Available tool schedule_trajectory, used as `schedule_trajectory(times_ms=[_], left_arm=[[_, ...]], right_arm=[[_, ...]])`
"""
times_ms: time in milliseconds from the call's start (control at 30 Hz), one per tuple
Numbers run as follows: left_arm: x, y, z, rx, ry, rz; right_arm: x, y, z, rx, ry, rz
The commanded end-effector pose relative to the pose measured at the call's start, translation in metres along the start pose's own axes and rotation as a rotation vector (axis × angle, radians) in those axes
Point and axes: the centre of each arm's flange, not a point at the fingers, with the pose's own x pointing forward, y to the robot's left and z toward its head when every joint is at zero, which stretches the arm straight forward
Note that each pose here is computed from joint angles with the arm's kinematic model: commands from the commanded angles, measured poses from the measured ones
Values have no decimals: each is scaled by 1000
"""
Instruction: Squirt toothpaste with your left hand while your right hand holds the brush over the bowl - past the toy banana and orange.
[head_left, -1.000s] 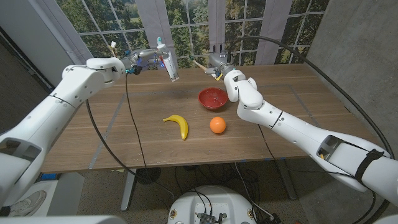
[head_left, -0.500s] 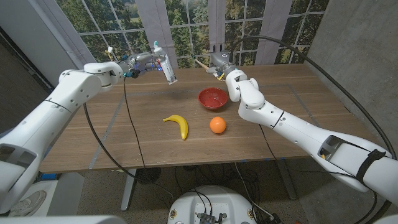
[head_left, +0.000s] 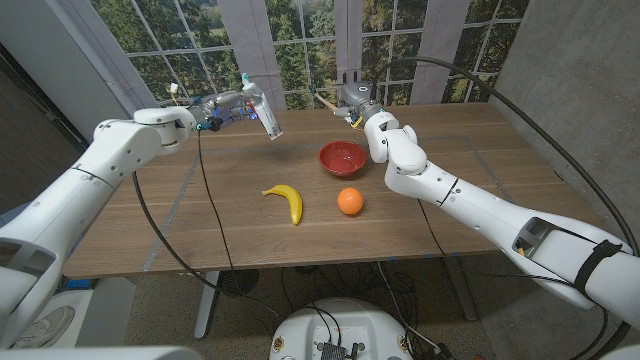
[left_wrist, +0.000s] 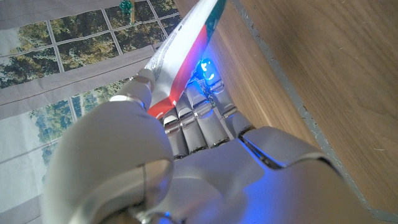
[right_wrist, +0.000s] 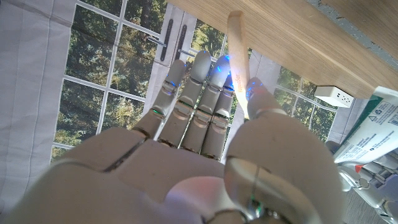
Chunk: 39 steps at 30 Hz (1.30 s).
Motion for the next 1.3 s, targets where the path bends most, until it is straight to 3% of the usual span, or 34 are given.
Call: schedule_trajectory(times_ms=[33,400,733,1300], left_arm=[[-4,6,-18,-51,44,32],[-10,13,-38,-99,119,53],[-16,17,-52,-117,143,78],[-24,26,-64,-118,191,142]], right_arm=[[0,1,0,5,-9,5],[-1,2,1,8,-14,9],[-1,1,4,6,-22,12],[-1,5,7,9,-26,18]])
